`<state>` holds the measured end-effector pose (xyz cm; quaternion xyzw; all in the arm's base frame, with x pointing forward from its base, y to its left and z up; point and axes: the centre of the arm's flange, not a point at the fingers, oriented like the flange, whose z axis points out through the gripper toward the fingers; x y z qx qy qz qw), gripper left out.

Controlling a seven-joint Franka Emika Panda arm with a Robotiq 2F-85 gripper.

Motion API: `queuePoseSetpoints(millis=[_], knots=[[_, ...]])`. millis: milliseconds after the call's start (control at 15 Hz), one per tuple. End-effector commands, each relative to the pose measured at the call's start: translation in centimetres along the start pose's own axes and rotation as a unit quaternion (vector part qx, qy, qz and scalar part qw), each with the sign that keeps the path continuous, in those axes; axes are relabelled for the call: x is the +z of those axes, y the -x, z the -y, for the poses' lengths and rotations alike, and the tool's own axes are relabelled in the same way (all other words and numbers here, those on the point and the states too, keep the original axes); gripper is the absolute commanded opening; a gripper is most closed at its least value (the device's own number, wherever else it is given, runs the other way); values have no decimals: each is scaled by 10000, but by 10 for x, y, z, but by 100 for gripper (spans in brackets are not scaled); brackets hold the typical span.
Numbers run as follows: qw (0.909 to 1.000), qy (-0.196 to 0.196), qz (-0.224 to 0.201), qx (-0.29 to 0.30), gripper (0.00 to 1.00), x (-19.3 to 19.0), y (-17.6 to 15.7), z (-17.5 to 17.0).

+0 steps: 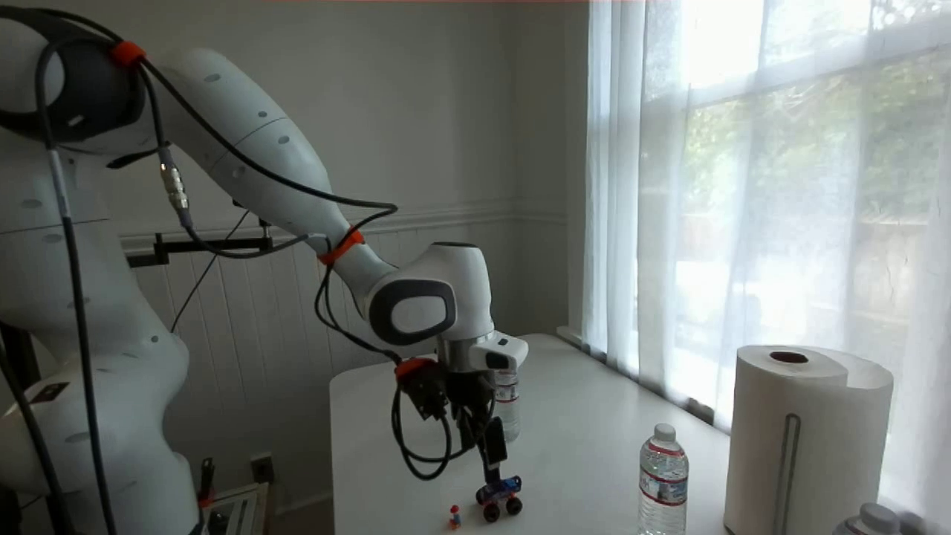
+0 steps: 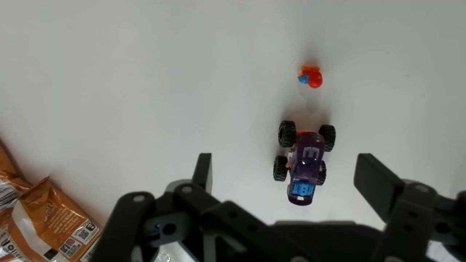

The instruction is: Remove the orange object on top of the toy car and place it on the table

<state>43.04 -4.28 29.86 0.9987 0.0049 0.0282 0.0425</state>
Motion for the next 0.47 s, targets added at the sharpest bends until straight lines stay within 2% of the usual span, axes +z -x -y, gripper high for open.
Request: queuePoseSetpoints(millis=[0, 400], knots=[[9997, 66, 231, 12, 100, -29, -3, 6], [9997, 69, 201, -114, 100, -27, -8, 8]])
